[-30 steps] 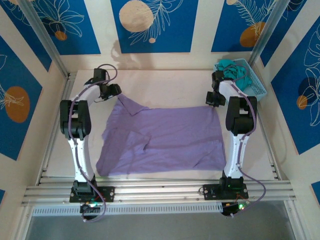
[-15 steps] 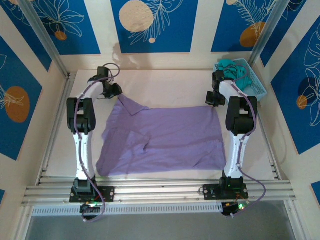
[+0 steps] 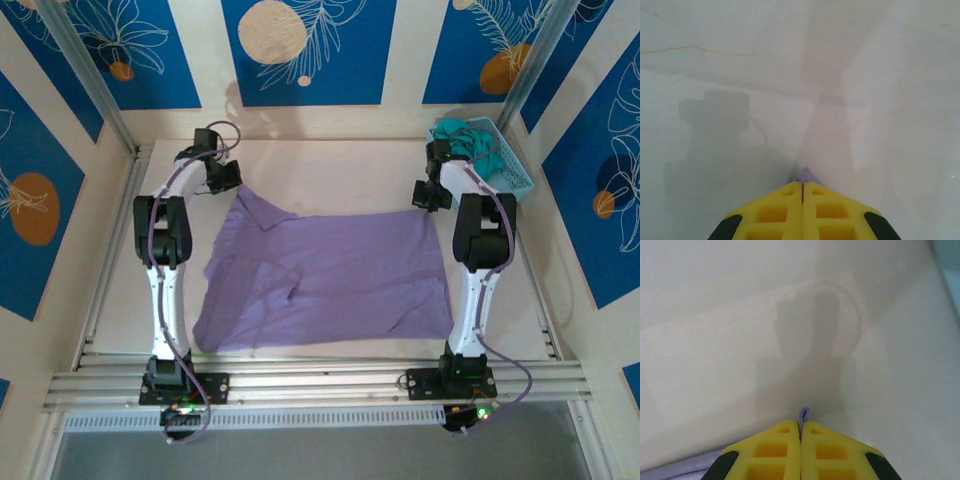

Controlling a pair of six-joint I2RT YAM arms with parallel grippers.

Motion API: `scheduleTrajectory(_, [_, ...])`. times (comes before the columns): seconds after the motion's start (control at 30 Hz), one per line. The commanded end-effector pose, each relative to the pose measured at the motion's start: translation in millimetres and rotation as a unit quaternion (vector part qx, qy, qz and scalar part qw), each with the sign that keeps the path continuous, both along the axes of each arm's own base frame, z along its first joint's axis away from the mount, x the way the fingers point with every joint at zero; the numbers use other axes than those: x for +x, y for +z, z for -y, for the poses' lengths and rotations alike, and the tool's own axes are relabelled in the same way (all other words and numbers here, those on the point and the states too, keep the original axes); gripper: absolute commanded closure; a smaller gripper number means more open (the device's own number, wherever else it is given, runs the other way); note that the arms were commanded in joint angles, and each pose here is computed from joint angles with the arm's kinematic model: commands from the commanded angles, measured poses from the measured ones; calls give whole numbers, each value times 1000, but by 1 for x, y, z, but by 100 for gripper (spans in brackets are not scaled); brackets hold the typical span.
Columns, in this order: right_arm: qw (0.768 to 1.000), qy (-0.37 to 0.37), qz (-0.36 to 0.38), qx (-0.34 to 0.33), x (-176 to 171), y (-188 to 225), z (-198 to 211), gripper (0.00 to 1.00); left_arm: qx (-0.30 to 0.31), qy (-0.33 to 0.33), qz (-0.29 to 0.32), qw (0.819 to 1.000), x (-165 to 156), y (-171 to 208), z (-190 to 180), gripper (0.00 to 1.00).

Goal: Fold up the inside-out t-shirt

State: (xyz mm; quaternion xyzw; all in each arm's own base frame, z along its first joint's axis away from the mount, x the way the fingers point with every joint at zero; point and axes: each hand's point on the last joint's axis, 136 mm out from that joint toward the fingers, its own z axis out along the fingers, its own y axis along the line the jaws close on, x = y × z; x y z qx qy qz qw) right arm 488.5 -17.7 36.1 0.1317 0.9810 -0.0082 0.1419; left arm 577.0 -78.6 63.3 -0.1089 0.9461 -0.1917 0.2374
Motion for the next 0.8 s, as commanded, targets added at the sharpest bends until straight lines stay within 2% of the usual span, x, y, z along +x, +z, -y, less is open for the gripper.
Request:
scheduleTrajectory(0.0, [998,10,57,14,8,42,0,94,-51,-1,72,996,-17,87,12,100])
scheduleTrajectory(0.13, [997,18,68,21,-2,56,-4,94,-79,17,100,992,-60,120,13,100])
scheduleTrajectory(0.4, [997,5,69,21,-43,70,2,92,-108,21,79,991,-168,142,14,100])
scheduleTrajectory(0.6, [997,-17,63,41,-81,74,0,93,-63,13,44,997,-247,143,-1,100])
scheduleTrajectory(0.77, [996,-38,51,56,-114,69,2,94,-61,2,7,998,-292,140,-1,100])
